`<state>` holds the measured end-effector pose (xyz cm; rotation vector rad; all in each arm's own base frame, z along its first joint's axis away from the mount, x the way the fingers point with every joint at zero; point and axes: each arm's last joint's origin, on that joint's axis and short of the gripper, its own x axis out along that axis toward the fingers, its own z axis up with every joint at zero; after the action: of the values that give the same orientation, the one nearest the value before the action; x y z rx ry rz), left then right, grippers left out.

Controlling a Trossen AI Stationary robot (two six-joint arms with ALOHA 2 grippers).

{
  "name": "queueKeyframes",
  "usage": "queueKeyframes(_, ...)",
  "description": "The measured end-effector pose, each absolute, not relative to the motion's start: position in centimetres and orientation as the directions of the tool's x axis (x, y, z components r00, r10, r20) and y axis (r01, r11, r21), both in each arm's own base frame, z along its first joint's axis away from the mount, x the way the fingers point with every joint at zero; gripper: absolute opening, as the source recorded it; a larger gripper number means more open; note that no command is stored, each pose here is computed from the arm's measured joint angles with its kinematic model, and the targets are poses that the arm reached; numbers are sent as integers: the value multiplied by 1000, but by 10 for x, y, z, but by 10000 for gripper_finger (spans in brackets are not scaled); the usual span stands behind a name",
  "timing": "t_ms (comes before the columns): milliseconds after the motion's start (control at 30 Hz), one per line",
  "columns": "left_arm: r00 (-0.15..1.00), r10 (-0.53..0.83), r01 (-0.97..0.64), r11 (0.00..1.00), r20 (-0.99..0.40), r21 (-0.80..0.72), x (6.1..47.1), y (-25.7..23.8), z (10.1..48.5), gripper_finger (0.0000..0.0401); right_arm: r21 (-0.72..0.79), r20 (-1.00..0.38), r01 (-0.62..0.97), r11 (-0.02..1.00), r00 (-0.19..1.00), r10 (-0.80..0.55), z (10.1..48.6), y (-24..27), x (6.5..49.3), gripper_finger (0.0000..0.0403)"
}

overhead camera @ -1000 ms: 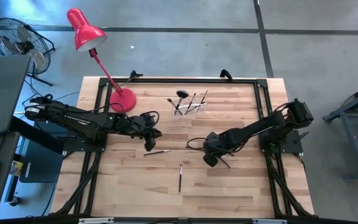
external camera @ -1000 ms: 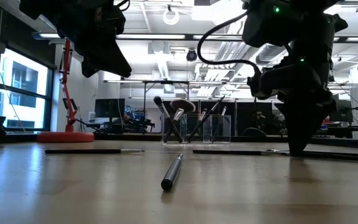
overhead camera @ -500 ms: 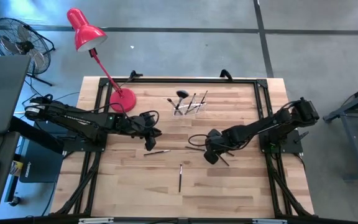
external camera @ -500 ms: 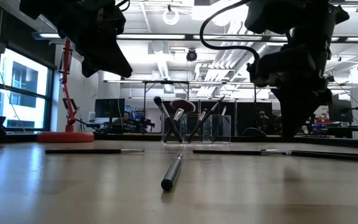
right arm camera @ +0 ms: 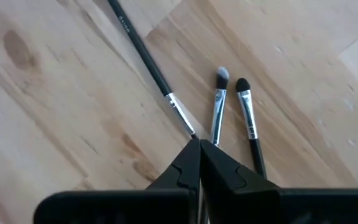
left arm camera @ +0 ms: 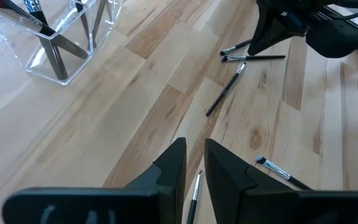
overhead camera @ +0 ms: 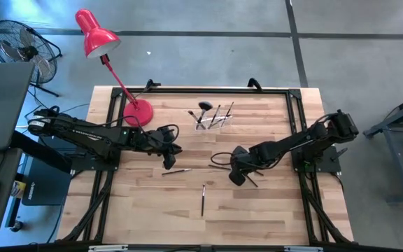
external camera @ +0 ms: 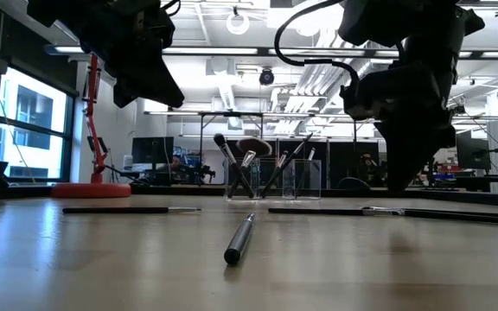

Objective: Put items in baskets/containers
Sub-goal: Put the eyeshadow brush into the transparent organizer

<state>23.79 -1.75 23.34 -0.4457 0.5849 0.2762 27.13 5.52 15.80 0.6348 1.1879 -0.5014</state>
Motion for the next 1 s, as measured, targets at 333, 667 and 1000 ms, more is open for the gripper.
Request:
queueKeyframes(333,801,124,-372,870,-585,-325,238,-18,233,56,178,-951,665,725,305,-45,158,55,271,9)
queueKeyframes(667,801,122,-370,870,-586,-325,238,-18,233,55,181,-952,664,725,304,-40,158,55,271,104)
queueKeyframes(1000,801,122,-369,872,-586,-323,238,-18,233,56,151,-962,645,750,269,-38,146,65,272,88)
